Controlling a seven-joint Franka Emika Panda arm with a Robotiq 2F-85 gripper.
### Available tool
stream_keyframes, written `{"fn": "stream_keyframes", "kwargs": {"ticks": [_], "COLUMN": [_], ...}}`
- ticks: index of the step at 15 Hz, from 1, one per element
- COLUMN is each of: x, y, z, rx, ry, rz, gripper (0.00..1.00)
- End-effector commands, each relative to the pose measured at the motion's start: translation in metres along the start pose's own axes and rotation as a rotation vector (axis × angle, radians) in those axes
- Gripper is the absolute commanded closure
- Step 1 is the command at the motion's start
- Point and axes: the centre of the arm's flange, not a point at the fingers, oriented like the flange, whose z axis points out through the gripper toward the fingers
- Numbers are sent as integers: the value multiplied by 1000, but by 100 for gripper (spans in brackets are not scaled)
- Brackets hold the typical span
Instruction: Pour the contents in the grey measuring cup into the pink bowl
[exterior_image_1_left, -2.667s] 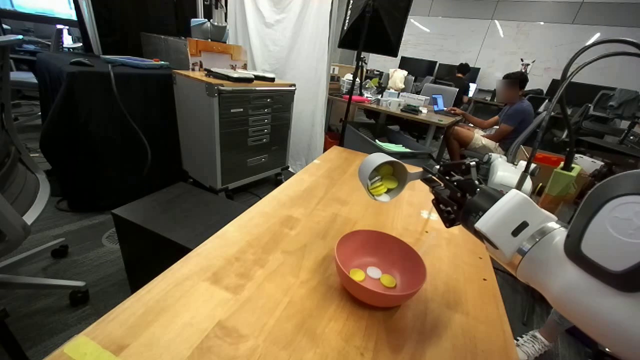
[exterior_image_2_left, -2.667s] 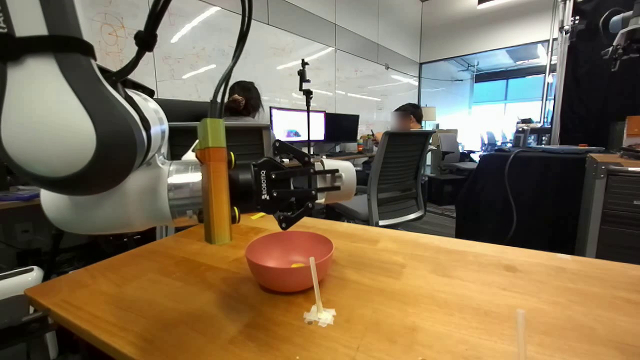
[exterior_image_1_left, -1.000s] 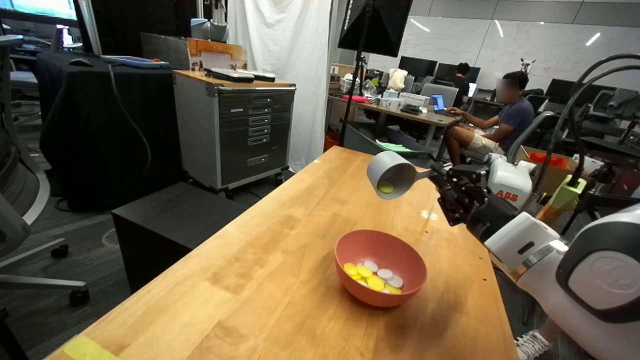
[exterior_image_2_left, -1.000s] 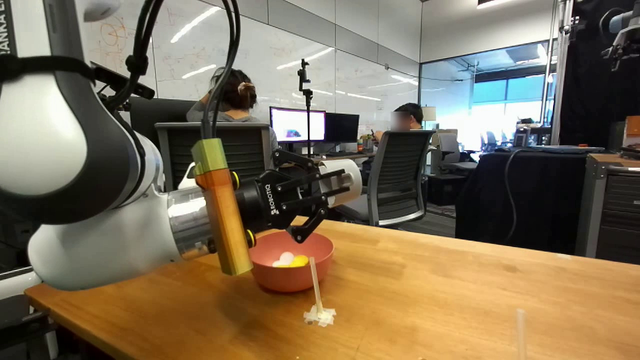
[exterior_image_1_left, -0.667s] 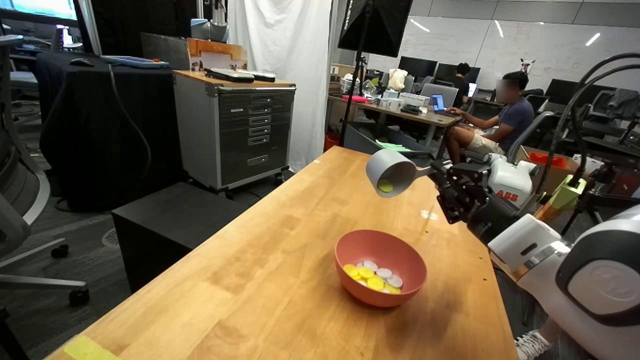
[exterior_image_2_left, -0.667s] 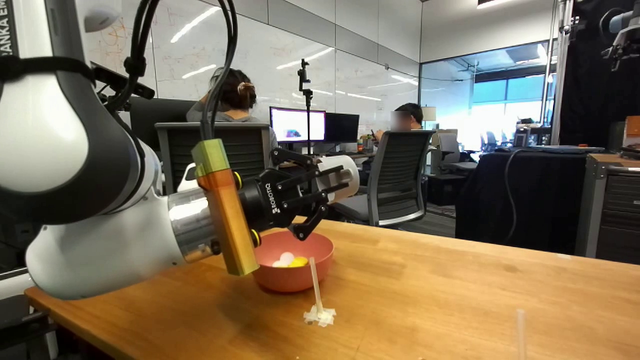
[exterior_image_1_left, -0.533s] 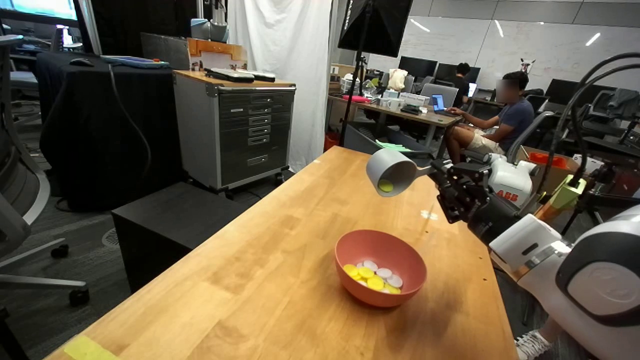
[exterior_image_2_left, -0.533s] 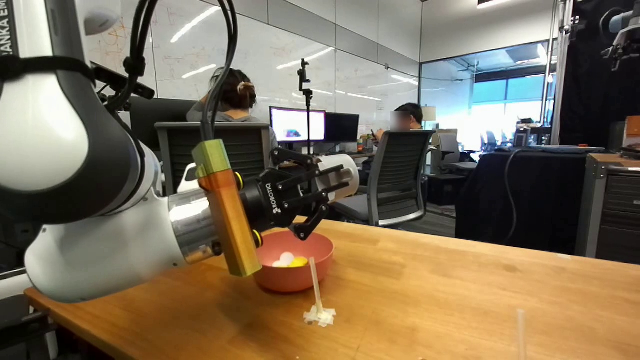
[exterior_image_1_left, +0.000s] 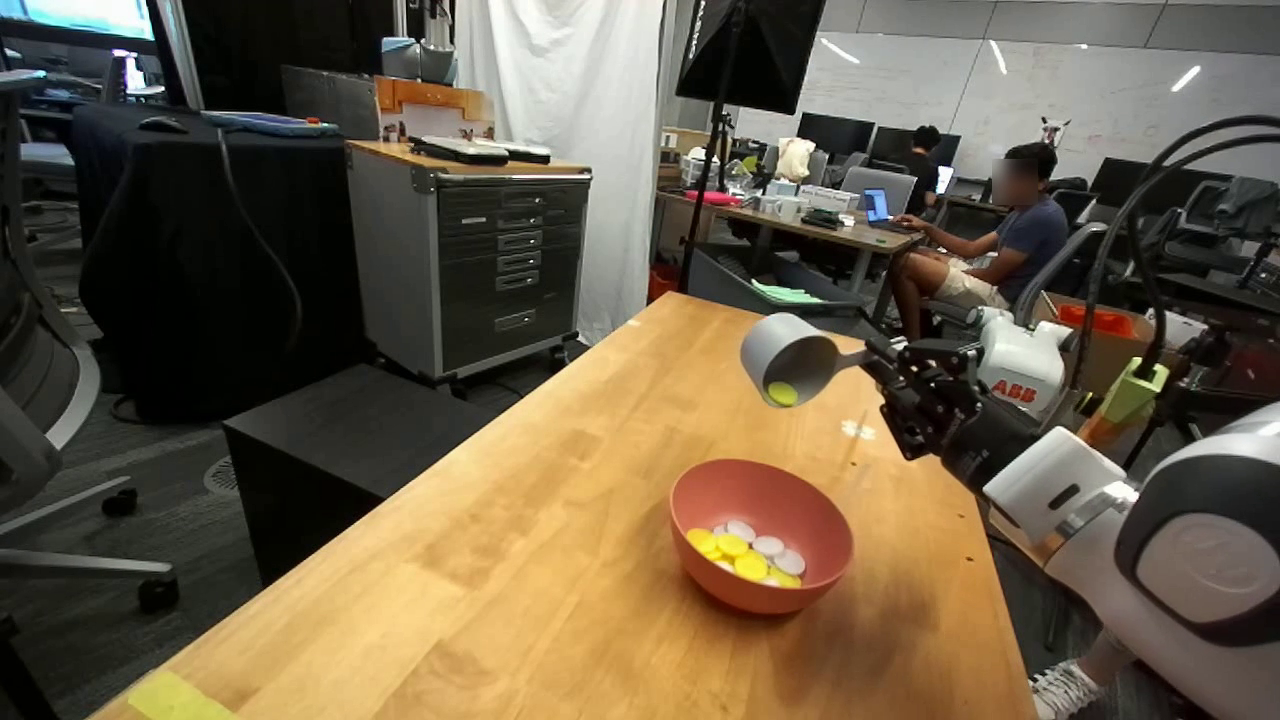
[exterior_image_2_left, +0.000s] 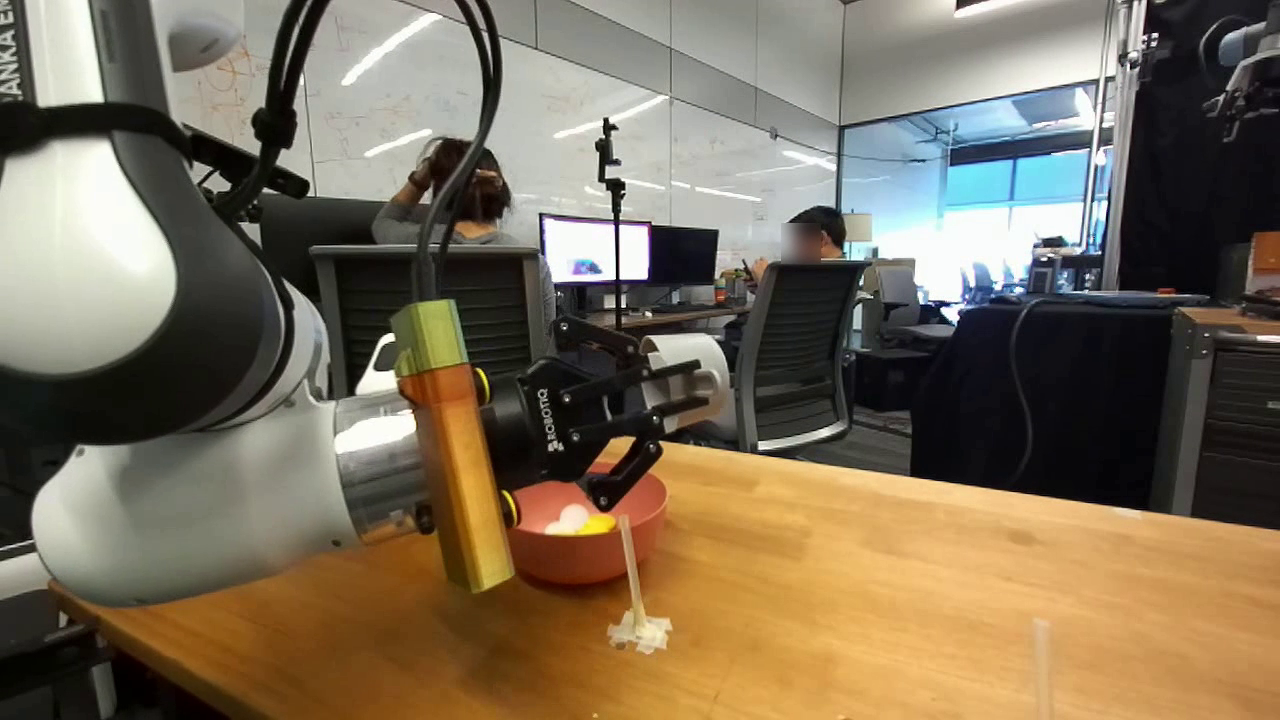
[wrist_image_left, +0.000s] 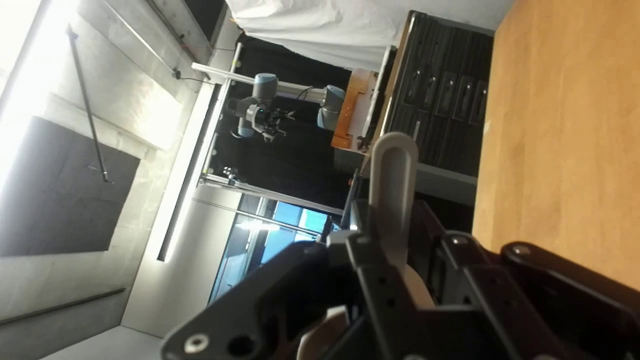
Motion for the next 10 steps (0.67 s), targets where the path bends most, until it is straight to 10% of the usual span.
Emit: {"fn": "stream_keyframes", "kwargs": {"ticks": [1, 10], "x": [-3, -32], "y": [23, 122], "z": [6, 77], "rx": [146, 546], "ry": [-37, -223], "rz": [69, 375], "gripper": [94, 94]}}
